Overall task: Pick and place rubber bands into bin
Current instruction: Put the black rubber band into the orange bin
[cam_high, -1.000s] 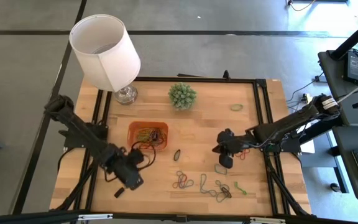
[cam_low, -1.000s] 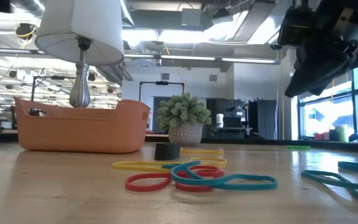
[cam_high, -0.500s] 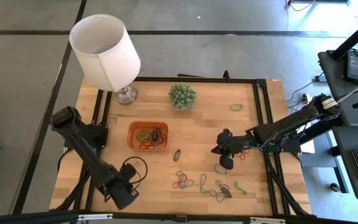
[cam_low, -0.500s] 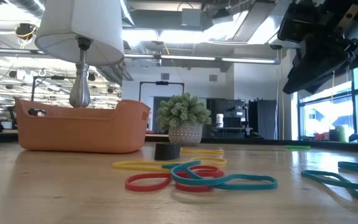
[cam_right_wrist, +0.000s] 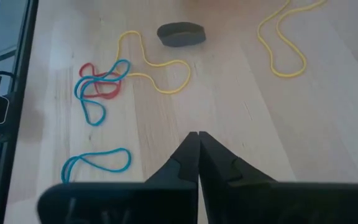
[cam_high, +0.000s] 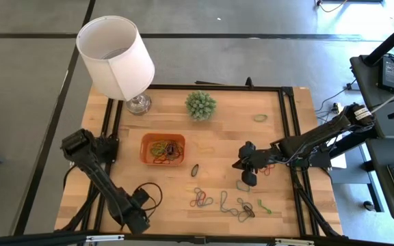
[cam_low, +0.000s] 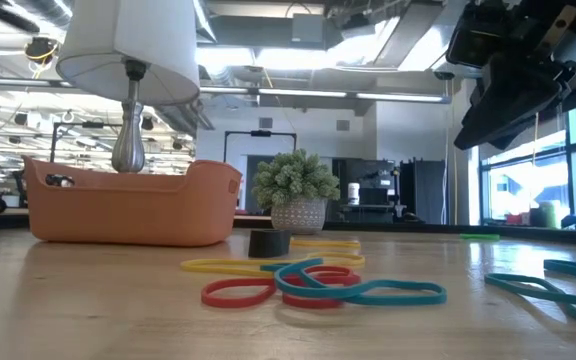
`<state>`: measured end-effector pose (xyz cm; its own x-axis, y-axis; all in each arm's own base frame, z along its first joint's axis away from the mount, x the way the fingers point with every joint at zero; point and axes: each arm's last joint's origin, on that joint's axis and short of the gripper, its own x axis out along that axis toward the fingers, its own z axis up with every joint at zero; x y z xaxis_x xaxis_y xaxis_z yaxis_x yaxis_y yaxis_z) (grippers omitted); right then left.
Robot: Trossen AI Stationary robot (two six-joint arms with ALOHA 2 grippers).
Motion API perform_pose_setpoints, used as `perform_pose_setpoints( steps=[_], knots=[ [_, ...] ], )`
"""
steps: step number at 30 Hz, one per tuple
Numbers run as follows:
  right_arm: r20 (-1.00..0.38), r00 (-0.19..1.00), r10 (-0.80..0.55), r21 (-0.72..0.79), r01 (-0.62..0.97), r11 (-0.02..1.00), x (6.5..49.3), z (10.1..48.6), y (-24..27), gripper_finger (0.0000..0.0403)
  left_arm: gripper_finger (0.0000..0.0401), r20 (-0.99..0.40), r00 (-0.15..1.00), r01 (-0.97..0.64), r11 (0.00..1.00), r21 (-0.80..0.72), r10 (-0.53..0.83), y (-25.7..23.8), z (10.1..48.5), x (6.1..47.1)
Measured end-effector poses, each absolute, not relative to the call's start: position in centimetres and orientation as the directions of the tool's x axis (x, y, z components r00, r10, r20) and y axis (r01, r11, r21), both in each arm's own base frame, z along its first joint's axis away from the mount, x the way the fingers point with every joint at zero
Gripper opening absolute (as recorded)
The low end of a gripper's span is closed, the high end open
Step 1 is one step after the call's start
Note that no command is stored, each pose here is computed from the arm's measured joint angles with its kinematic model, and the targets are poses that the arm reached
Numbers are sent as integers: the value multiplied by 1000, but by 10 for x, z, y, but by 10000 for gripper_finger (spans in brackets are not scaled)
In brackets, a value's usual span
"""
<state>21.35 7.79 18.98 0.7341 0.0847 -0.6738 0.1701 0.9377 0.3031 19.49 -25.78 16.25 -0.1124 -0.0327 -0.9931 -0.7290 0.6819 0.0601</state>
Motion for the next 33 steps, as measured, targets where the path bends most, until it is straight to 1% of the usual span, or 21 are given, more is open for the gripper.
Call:
perform_pose_setpoints(
  steps=[5, 9, 12, 15, 16, 19, 21, 23, 27, 30, 33],
  knots=[
    [-674, 734, 86, 304, 169, 938, 214, 190, 78, 5, 209, -983, -179, -719, 688, 96, -49, -264, 150, 193],
    [-674, 734, 85, 302, 168, 938, 214, 190, 78, 5, 174, -974, -218, -715, 689, 122, -54, -266, 143, 192],
    [-674, 734, 86, 302, 168, 938, 214, 190, 78, 5, 120, -977, -195, -720, 689, 82, -87, -268, 141, 197],
    [-674, 734, 86, 302, 168, 938, 214, 190, 78, 5, 37, -979, -159, -721, 693, 28, -125, -268, 144, 206],
    [-674, 734, 86, 302, 168, 938, 214, 190, 78, 5, 19, -980, -153, -724, 689, 21, -131, -267, 147, 210],
    [-672, 736, 86, 303, 167, 938, 214, 190, 78, 5, 7, -985, -113, -721, 693, -9, -131, -259, 161, 221],
    [-665, 741, 87, 307, 165, 937, 215, 191, 78, 5, 5, -994, -10, -704, 706, -71, -110, -251, 180, 233],
    [-658, 747, 89, 312, 163, 936, 215, 191, 78, 5, 5, -992, 110, -680, 725, -114, -54, -237, 204, 242],
    [-645, 758, 93, 321, 159, 934, 216, 193, 79, 5, 4, -958, 280, -632, 763, -137, 60, -199, 249, 252],
    [-637, 765, 95, 329, 158, 931, 217, 194, 79, 5, 4, -929, 349, -615, 778, -127, 124, -164, 277, 253],
    [-625, 774, 96, 352, 170, 921, 218, 195, 79, 5, 4, -921, 343, -599, 798, -65, 182, -128, 290, 256]
  ],
)
